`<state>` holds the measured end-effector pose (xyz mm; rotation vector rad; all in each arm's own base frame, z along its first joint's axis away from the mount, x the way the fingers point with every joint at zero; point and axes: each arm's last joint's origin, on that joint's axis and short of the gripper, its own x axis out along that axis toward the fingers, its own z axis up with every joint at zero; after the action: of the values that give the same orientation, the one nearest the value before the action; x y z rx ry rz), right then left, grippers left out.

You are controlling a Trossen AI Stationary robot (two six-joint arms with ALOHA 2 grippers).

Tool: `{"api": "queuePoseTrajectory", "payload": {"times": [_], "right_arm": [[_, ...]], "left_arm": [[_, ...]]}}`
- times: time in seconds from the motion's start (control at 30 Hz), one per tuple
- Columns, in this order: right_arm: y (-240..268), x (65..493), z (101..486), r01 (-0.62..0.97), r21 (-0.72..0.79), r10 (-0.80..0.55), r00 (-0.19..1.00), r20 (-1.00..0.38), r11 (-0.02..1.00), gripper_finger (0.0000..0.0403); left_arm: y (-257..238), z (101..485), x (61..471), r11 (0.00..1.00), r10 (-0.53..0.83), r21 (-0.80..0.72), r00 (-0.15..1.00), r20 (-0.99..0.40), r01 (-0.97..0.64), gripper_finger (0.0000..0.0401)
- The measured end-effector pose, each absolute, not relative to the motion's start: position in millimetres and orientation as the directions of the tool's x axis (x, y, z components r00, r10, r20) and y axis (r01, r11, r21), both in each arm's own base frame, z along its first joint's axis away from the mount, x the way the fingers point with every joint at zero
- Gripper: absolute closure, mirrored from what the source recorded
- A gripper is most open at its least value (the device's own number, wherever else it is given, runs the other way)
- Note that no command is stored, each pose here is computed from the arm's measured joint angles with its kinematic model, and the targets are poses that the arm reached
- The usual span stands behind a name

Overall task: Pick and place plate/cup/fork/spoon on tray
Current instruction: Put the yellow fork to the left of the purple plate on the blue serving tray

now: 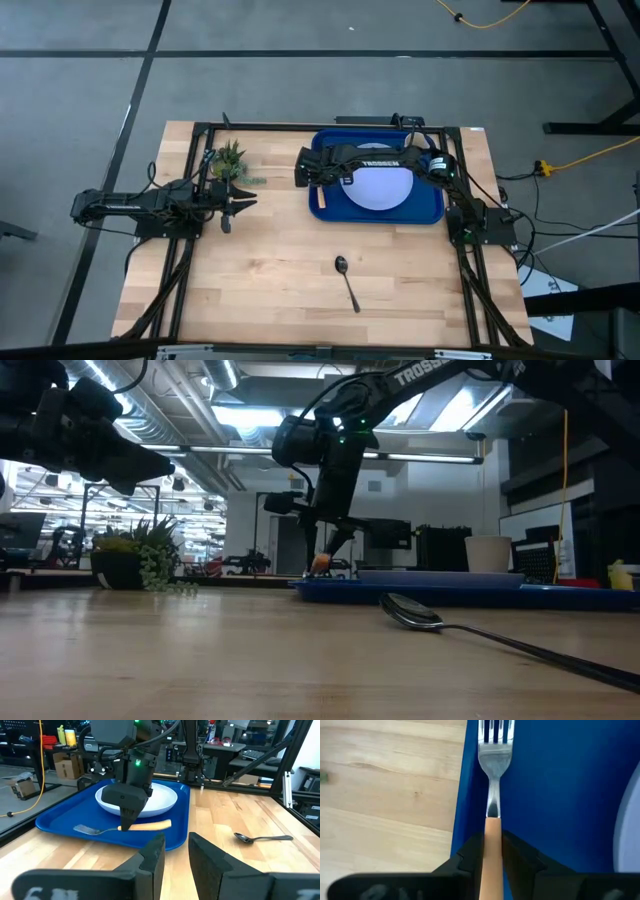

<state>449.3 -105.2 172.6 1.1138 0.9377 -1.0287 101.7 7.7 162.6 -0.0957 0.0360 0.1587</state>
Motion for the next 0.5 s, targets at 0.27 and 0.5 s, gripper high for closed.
{"api": "queuePoseTrajectory", "payload": {"times": [0.27,0.5], "right_arm": [[-105.6,448.0,172.3,0.968,0.230,-0.181,0.246,-0.952,0.102,0.0328],[-105.4,445.4,171.6,0.976,0.206,-0.190,0.215,-0.958,0.067,0.0312]], "left_arm": [[7.6,162.6,101.7,0.983,0.156,-0.092,0.987,-0.043,-0.159,0.0322],[7.7,162.6,101.7,0.983,0.156,-0.092,0.987,-0.043,-0.160,0.0322]]}}
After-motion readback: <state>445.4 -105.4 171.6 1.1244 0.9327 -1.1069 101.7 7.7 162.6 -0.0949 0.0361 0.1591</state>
